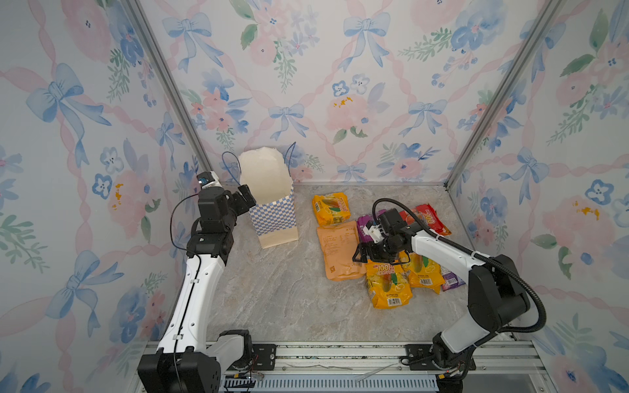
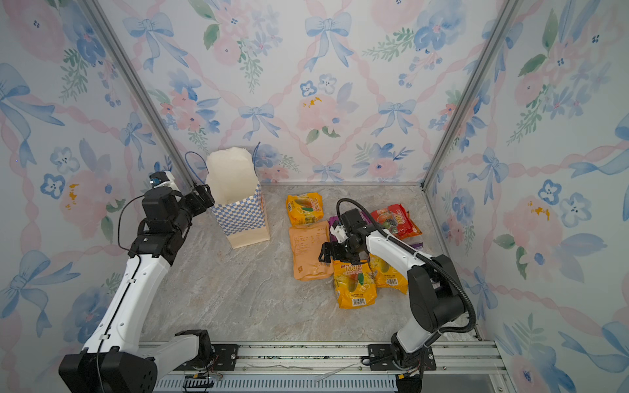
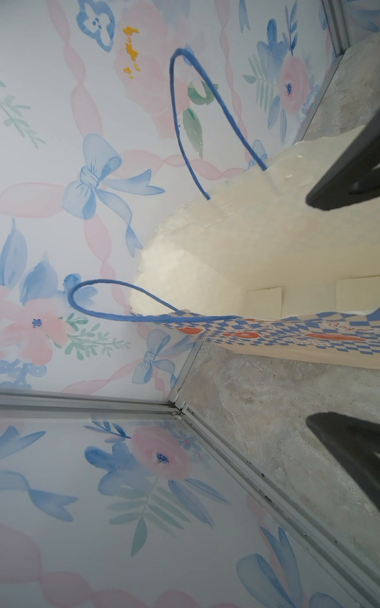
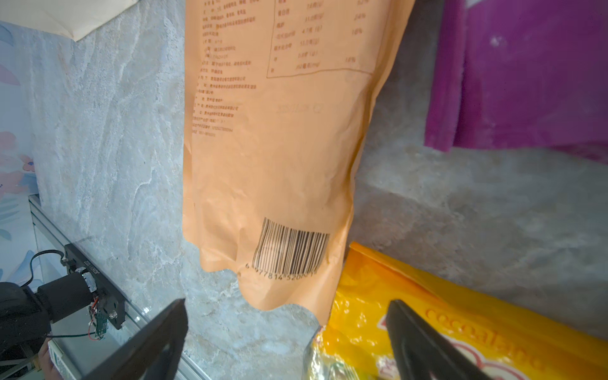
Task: Place the snacks into the paper bag
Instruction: Pick up the snack at the center of the table.
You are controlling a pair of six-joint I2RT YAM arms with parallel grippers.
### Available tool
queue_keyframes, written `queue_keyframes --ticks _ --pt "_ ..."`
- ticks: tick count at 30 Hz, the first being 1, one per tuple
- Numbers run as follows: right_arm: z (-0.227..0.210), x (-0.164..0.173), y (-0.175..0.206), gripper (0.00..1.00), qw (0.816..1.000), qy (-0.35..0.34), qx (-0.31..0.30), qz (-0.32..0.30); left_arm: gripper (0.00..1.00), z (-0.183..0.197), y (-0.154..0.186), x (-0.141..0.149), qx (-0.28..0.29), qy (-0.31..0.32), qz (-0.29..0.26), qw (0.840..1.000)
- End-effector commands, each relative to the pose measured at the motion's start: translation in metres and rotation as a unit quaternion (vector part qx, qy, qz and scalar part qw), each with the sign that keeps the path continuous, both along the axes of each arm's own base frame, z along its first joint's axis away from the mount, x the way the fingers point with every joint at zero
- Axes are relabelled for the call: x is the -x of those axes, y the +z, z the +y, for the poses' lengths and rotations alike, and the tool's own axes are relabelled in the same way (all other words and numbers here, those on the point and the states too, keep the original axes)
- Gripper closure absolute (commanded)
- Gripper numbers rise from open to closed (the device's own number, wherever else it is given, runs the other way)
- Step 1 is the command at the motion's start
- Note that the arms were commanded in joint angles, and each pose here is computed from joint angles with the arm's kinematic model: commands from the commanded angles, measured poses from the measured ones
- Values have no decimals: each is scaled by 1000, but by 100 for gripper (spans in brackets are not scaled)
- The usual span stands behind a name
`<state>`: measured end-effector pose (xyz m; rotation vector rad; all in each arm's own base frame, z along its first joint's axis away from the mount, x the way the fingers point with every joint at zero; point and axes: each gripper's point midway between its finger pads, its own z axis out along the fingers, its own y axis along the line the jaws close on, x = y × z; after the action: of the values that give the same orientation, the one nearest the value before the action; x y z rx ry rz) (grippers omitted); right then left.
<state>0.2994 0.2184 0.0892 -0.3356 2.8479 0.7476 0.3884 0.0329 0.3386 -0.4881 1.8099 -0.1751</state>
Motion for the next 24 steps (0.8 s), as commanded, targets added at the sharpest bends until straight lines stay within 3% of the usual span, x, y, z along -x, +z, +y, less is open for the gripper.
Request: queue_keyframes --ticks 1,5,14,24 --pt "13 -13 7 3 1000 4 -16 -6 2 -1 -9 -6 14 -16 27 999" --pt "17 -20 9 4 1000 5 -15 -8 2 -9 -19 -22 30 -45 51 997" --pt "17 -33 17 4 1000 -1 -6 -14 2 -5 -29 -42 48 -44 86 994" --pt "20 -37 21 3 1000 -6 -14 -18 2 -4 -35 -44 69 -49 100 991"
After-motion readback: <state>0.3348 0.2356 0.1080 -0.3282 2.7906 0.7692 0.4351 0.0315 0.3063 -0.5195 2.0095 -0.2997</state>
